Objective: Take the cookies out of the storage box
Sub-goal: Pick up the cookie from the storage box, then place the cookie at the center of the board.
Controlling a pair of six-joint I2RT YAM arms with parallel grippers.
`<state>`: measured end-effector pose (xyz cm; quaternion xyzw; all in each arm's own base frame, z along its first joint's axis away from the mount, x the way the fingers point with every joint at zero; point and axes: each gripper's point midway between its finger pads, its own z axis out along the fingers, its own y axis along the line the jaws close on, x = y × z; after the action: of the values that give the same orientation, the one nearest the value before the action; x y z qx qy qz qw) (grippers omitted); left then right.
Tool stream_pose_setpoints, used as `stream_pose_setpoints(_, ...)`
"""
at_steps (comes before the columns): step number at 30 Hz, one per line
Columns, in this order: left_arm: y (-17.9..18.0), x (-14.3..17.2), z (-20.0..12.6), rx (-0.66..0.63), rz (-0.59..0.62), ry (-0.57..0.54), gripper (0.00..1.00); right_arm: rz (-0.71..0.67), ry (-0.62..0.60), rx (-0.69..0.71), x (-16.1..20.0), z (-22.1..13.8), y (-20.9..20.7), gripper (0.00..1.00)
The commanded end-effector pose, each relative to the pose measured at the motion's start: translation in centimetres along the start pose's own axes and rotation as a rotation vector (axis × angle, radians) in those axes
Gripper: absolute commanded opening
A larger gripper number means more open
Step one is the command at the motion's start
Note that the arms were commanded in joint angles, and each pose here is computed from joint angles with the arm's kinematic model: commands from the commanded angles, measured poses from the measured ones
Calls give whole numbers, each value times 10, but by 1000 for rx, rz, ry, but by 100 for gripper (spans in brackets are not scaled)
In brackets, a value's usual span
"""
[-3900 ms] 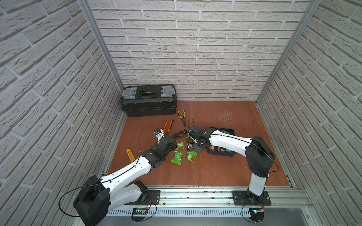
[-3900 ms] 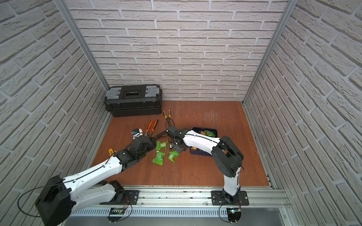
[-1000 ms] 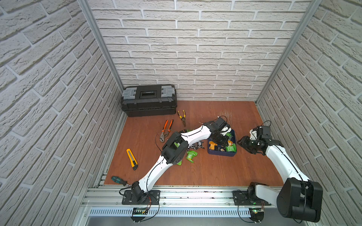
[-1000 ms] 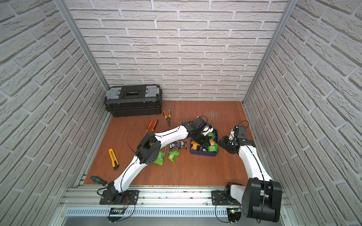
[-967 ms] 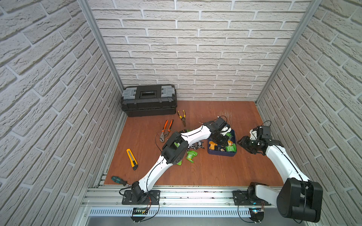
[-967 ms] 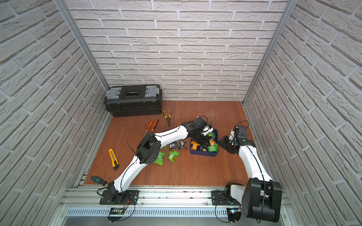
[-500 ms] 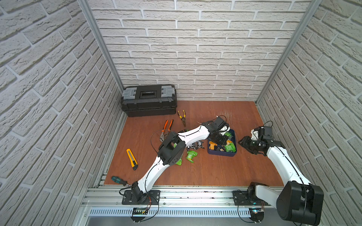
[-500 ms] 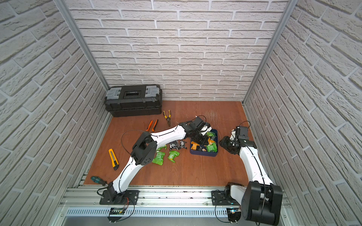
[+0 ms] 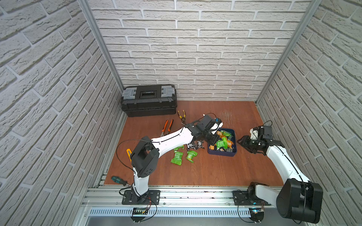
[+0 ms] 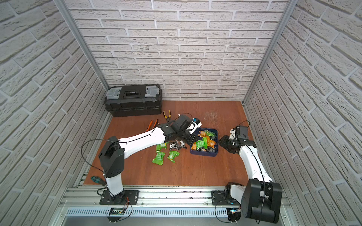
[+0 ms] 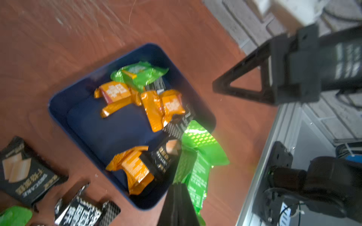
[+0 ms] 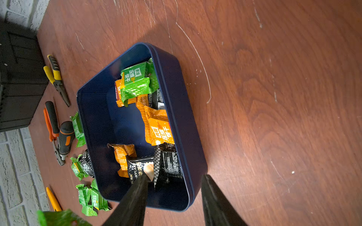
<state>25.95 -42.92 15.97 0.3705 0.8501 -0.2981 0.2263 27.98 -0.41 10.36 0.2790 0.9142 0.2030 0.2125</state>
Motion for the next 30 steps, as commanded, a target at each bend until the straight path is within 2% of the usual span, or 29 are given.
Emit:
stream_pose_setpoints(1, 17, 24, -19, -72, 64, 38, 0, -24, -20, -34, -9, -6, 10, 50)
stream_pose_setpoints(7, 36, 64, -37, -164, 108, 53, 0, -40, -33, -55, -11, -14, 17, 49)
stream_pose_setpoints(12, 54, 98, -16, -205, 144, 199, 0, -58, -42, -41, -13, -20, 17, 49)
stream_pose_setpoints(16, 58, 91, 2, -208, 134, 189, 0, -57, -42, -39, -11, -20, 16, 49)
stream_pose_setpoints(23, 67, 90, 26, -294, 180, 213, 1, -68, -44, -46, -13, -24, 20, 49)
stream_pose_setpoints(24, 68, 89, 25, -313, 189, 215, 17, -74, -45, -46, -14, -25, 22, 49)
stream_pose_setpoints(25, 68, 86, 23, -328, 195, 211, 29, -78, -43, -46, -14, -25, 23, 49)
stream_pose_setpoints(29, 58, 63, 2, -368, 231, 128, 50, -117, -42, -43, -13, -25, 31, 48)
stream_pose_setpoints(30, 55, 55, -4, -377, 237, 101, 52, -132, -41, -42, -12, -25, 34, 48)
